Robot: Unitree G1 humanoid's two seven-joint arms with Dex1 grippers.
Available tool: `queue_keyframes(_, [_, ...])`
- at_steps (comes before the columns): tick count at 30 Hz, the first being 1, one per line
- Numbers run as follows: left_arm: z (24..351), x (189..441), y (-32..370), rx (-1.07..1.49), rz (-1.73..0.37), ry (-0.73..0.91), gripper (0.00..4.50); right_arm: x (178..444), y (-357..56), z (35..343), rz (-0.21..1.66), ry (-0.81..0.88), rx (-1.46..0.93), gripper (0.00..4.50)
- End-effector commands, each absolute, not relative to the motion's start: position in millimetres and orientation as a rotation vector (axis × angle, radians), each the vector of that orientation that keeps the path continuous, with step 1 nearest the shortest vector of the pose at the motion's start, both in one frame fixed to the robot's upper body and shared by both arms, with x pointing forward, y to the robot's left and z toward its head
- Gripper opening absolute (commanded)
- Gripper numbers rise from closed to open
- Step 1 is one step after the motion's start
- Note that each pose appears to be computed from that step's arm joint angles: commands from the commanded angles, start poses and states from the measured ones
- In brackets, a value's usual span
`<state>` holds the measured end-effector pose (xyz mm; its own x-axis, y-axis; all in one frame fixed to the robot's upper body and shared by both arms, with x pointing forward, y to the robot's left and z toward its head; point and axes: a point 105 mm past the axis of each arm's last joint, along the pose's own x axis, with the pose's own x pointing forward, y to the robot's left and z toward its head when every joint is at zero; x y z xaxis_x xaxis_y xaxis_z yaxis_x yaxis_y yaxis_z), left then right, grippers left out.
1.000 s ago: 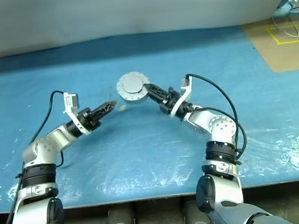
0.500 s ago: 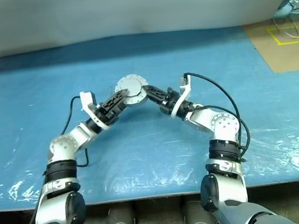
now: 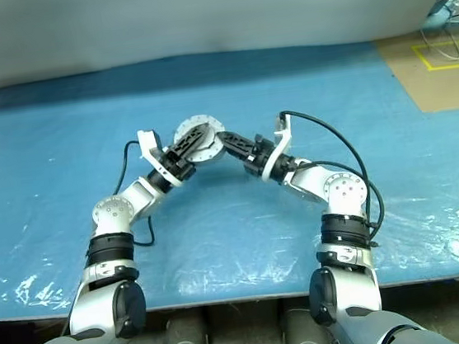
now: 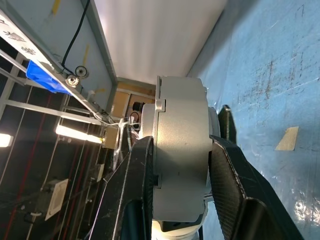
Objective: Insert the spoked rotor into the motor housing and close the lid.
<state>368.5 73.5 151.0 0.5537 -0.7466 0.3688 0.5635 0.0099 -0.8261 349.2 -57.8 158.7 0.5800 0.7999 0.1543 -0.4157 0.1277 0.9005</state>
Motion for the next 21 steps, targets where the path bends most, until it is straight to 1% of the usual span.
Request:
queue_keyframes(1, [161.1, 366.5, 74.3, -1.126, -1.054, 0.178, 2.66, 345.0, -56.0, 185.6, 1.005, 0.313, 1.143, 1.24])
queue_keyframes(4, [170.1, 358.4, 79.3, -1.136, -1.115, 0.127, 2.62, 347.7, -55.6, 184.7, 0.994, 0.318, 1.15, 1.24])
queue_keyframes(5, [171.0, 356.2, 80.3, -1.133, -1.125, 0.126, 2.62, 348.3, -55.4, 184.6, 0.991, 0.319, 1.149, 1.24])
queue_keyframes(7, [165.0, 359.7, 79.2, -1.116, -1.085, 0.172, 2.62, 349.2, -55.0, 183.6, 0.981, 0.322, 1.14, 1.24])
queue_keyframes(11, [171.2, 355.2, 80.9, -1.116, -1.118, 0.152, 2.61, 353.3, -54.9, 179.7, 0.936, 0.328, 1.106, 1.24])
queue_keyframes(13, [175.1, 355.8, 82.8, -1.13, -1.12, 0.136, 2.61, 355.9, -56.4, 179.7, 0.907, 0.304, 1.046, 1.24])
queue_keyframes(15, [177.7, 361.6, 87.1, -1.134, -1.09, 0.117, 2.61, 360.4, -60.5, 183.9, 0.876, 0.236, 0.998, 1.24])
queue_keyframes(17, [181.8, 366.9, 92.5, -1.143, -1.068, 0.092, 2.58, 361.4, -62.0, 186.7, 0.881, 0.207, 1.016, 1.99])
queue_keyframes(18, [183.2, 368.8, 94.3, -1.142, -1.059, 0.085, 2.58, 360.0, -61.4, 187.7, 0.898, 0.207, 1.028, 2.22])
queue_keyframes(21, [185.2, 373.0, 99.3, -1.136, -1.038, 0.073, 2.58, 358.6, -58.9, 184.5, 0.912, 0.245, 1.042, 3.29])
